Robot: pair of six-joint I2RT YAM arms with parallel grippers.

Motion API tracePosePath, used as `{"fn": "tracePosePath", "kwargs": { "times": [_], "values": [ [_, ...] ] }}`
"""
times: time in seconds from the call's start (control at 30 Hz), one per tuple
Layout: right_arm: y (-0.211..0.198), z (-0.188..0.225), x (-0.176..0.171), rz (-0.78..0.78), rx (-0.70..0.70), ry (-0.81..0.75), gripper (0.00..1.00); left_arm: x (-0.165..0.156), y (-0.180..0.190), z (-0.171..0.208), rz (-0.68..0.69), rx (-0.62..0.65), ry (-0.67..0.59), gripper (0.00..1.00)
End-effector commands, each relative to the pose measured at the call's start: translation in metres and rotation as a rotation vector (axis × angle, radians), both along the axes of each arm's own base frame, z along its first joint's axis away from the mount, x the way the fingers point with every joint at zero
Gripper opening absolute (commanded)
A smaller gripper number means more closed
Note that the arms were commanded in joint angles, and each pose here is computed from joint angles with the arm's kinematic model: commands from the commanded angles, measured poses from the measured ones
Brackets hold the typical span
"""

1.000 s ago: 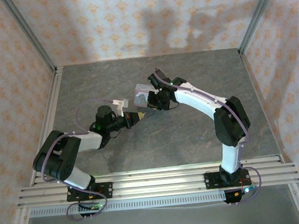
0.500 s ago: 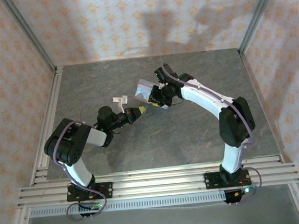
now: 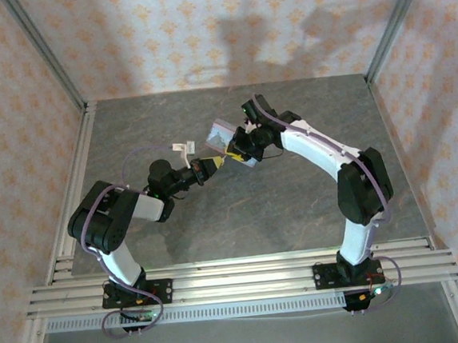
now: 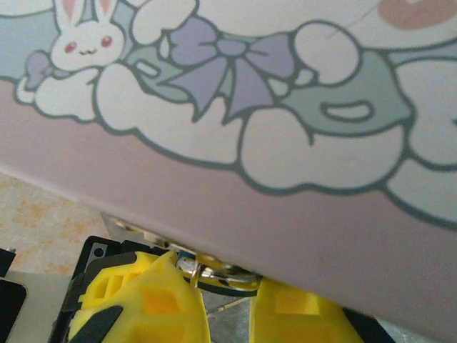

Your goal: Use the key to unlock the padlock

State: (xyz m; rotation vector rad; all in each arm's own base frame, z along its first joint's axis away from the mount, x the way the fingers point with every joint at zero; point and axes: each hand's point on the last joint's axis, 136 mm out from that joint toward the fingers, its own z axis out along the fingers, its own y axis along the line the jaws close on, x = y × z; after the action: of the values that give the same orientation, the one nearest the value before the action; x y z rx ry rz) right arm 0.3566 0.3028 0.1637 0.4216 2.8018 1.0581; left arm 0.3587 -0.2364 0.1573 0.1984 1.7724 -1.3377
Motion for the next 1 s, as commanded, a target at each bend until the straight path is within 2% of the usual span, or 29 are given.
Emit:
{"fn": "tracePosePath", "kwargs": {
  "times": [0.0,0.97],
  "values": [
    [0.003,0.037,0.007,-0.005,0.105,-0.075,0.0,0.004,-0.004,0.014,-0.002,0.004,-0.101,0.0],
    [0.006,0.042,0.004,0.006,0.173,-0.02,0.0,0.016,-0.006,0.016,0.008,0.031,-0.163,0.0]
  ]
}}
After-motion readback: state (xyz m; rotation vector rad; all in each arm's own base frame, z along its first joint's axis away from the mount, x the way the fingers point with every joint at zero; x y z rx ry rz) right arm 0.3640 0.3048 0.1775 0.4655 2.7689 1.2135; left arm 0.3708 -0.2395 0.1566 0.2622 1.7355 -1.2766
